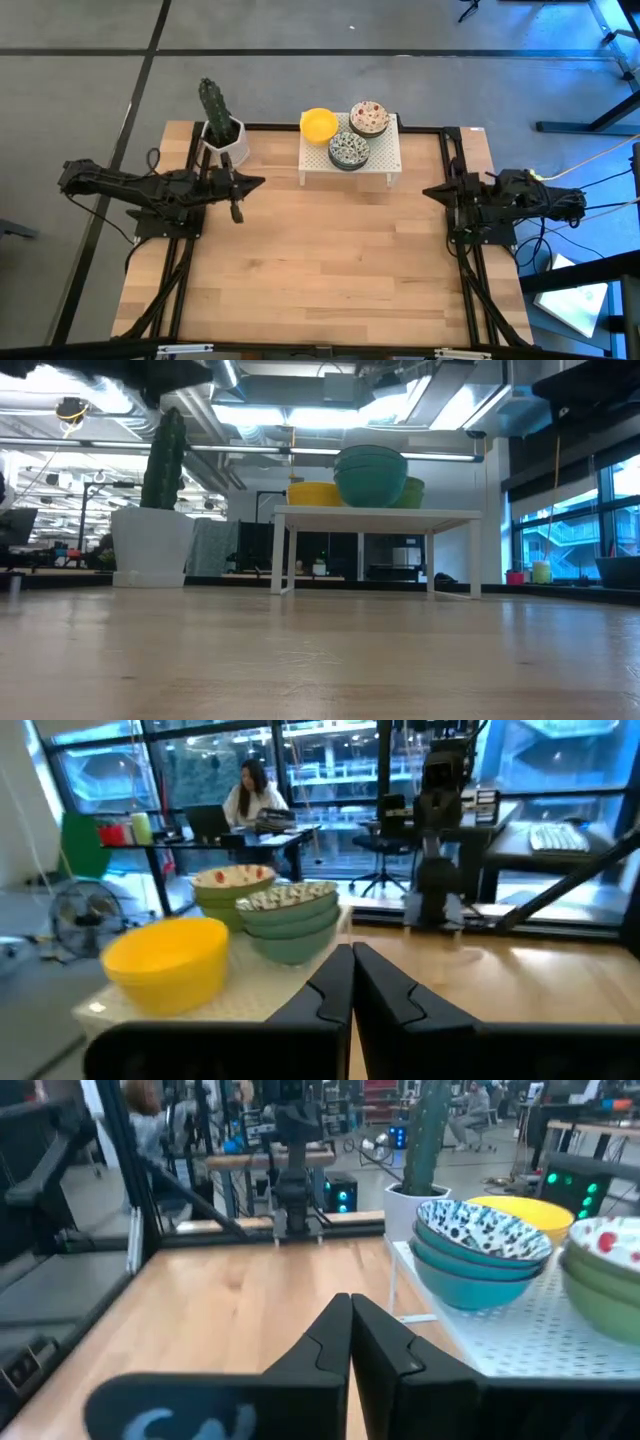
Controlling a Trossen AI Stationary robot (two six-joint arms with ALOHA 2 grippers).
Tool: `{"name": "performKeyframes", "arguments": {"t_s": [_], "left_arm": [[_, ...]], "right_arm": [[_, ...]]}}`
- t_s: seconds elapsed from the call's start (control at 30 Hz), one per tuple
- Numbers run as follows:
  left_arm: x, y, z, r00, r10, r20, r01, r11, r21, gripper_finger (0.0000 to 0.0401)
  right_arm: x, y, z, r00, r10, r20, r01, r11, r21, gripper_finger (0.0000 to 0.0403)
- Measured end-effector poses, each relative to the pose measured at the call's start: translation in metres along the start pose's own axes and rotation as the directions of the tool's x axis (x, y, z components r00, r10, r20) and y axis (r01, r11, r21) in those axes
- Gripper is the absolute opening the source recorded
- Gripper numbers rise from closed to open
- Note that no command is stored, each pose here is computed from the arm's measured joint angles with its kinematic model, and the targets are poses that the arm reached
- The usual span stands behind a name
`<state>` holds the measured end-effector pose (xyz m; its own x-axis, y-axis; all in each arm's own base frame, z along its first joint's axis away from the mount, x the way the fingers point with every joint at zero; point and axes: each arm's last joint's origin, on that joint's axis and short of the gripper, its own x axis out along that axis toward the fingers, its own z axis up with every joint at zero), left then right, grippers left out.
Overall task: Pick & Place Mini bowls
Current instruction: Return to Home Position
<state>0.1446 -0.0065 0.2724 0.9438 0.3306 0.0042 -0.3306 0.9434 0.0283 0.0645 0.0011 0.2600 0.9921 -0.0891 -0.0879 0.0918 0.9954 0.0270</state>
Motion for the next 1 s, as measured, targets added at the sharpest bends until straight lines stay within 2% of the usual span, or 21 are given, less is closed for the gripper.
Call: {"name": "performKeyframes", "arguments": {"t_s": [0.13, 0.27, 0.37, 0.43, 0.57, 0.73, 0.83, 1.0], "left_arm": [[-0.001, 0.006, 0.018, 0.998, 0.032, -0.048, -0.027, 0.994, 0.102, 0.0003], [-0.004, 0.017, 0.033, 0.988, 0.087, -0.129, -0.068, 0.987, 0.147, 0.0003], [-0.010, 0.022, 0.041, 0.985, 0.073, -0.156, -0.050, 0.988, 0.145, 0.0003], [-0.016, 0.026, 0.040, 0.984, 0.058, -0.170, -0.030, 0.986, 0.167, 0.0003], [-0.030, 0.035, 0.032, 0.986, 0.053, -0.157, -0.031, 0.990, 0.139, 0.0002], [-0.045, 0.037, 0.006, 0.992, -0.055, -0.115, 0.060, 0.998, 0.033, 0.0002], [-0.048, 0.037, -0.010, 0.994, -0.060, -0.089, 0.063, 0.997, 0.034, 0.0003], [-0.047, 0.037, -0.027, 0.999, -0.052, 0.003, 0.052, 0.997, 0.054, 0.0002]], "right_arm": [[0.017, 0.002, -0.020, 0.999, 0.002, 0.053, -0.007, 0.995, 0.097, 0.0012], [0.033, 0.005, -0.045, 0.987, 0.020, 0.159, -0.050, 0.981, 0.188, 0.0012], [0.039, 0.006, -0.057, 0.977, 0.050, 0.208, -0.093, 0.975, 0.203, 0.0012], [0.042, 0.006, -0.067, 0.976, 0.026, 0.215, -0.068, 0.979, 0.191, 0.0012], [0.045, 0.004, -0.076, 0.975, -0.043, 0.220, 0.006, 0.986, 0.166, 0.0012], [0.047, 0.005, -0.078, 0.980, -0.031, 0.198, 0.009, 0.993, 0.114, 0.0012], [0.048, 0.005, -0.078, 0.980, -0.018, 0.196, 0.004, 0.998, 0.067, 0.0012], [0.048, 0.005, -0.078, 0.981, -0.017, 0.192, 0.006, 0.998, 0.056, 0.0012]]}}
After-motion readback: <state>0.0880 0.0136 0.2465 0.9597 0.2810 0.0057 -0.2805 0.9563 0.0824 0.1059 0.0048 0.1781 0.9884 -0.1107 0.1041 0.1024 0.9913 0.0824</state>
